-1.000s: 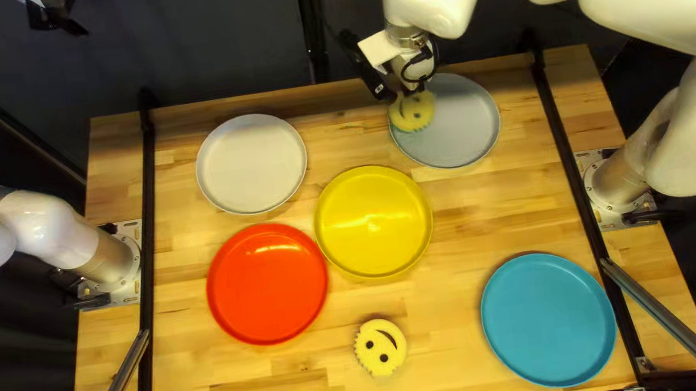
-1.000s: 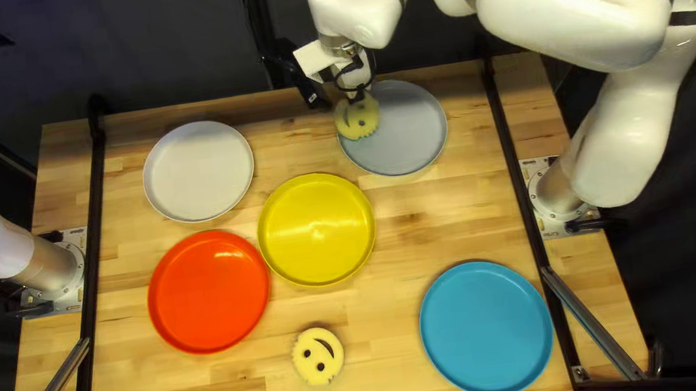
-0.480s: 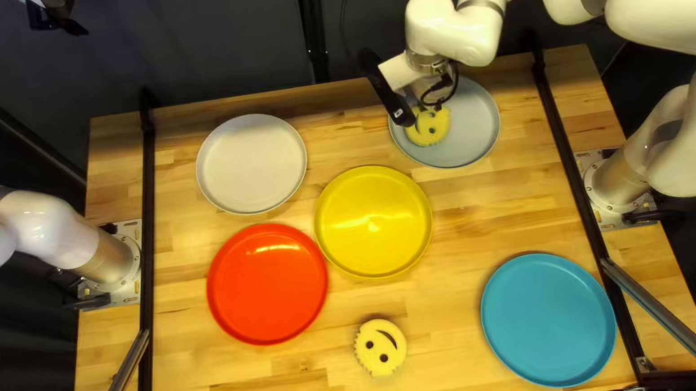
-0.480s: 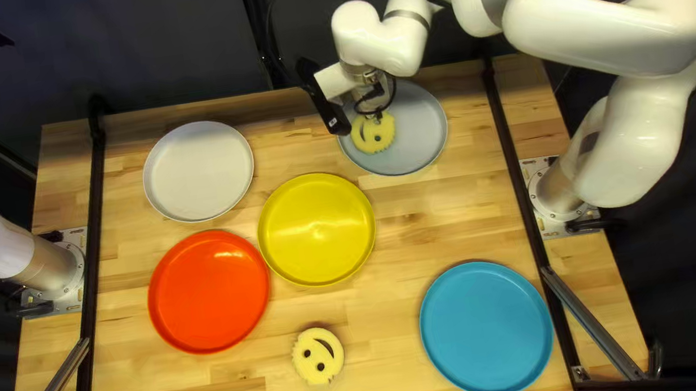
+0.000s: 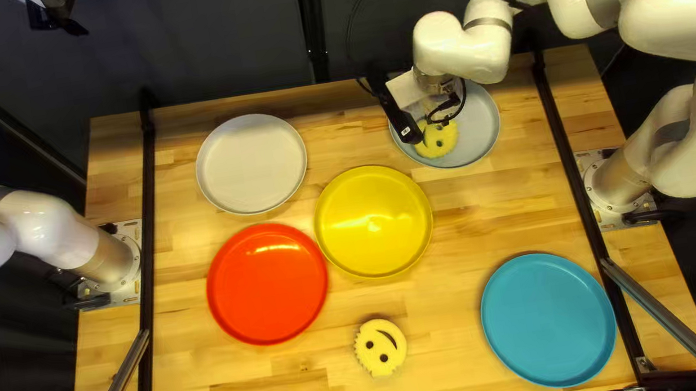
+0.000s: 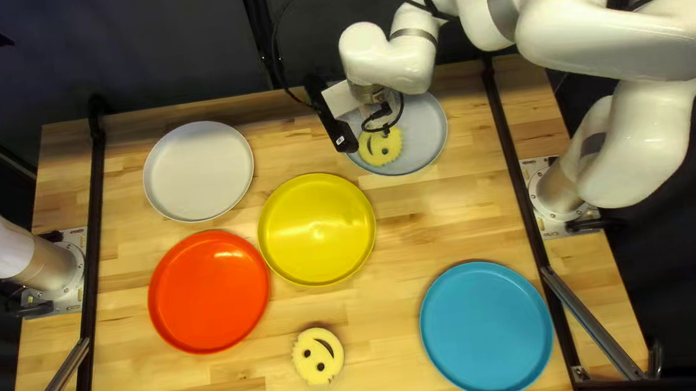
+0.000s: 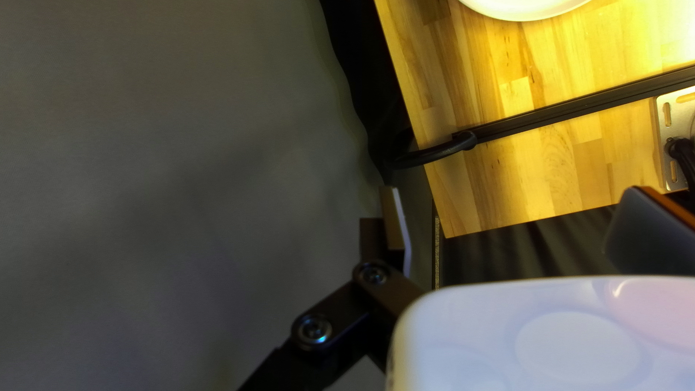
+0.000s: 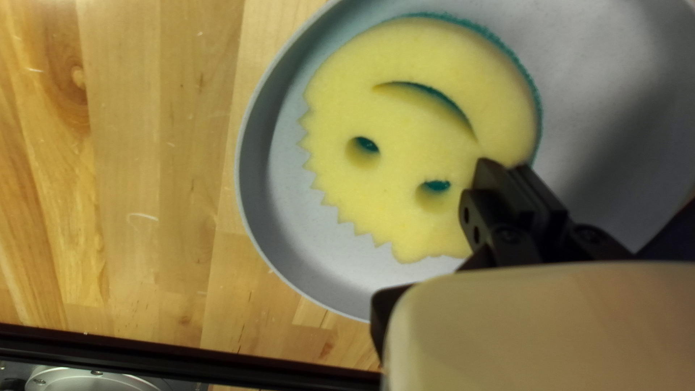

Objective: Pick up sponge and scrub the plate

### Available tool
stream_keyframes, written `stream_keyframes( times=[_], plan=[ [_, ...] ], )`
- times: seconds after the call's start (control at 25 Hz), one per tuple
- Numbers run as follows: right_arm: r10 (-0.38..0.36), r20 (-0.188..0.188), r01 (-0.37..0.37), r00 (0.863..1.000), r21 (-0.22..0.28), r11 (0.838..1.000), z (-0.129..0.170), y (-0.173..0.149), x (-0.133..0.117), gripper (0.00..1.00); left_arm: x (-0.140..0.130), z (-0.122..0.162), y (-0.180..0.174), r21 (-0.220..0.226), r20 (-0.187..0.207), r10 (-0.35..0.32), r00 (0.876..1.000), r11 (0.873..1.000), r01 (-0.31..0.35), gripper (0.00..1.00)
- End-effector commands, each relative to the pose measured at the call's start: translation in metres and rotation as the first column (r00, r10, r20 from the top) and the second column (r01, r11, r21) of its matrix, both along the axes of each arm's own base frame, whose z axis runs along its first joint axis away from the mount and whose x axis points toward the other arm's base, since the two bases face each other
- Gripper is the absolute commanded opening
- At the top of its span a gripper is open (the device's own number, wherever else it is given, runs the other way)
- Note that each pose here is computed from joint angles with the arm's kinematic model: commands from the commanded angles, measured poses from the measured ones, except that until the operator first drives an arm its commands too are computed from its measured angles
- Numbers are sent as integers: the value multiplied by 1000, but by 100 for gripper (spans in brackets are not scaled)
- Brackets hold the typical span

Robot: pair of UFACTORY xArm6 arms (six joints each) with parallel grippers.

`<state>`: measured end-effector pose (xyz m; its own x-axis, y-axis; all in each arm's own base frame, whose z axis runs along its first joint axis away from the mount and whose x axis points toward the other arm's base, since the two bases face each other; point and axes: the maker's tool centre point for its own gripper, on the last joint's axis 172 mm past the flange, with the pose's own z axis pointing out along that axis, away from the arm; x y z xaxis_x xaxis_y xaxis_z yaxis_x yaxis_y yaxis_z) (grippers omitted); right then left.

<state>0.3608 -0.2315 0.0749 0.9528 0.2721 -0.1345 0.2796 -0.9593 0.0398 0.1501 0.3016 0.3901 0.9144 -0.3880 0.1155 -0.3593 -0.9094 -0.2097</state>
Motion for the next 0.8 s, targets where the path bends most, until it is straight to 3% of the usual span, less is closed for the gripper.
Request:
stream_keyframes(
  times=[0.04,0.36,0.8],
  plan=[
    [-14,-5,14,1000,4,1000,0,-27,1,0,0,0,0,0,0,0,1000,1000,0,100],
    [-45,-18,45,999,0,999,-6,-56,7,0,0,0,0,0,0,0,1000,1000,0,100],
    [-51,-23,50,998,-48,998,-8,-26,15,0,0,0,0,0,0,0,1000,1000,0,100]
  ],
)
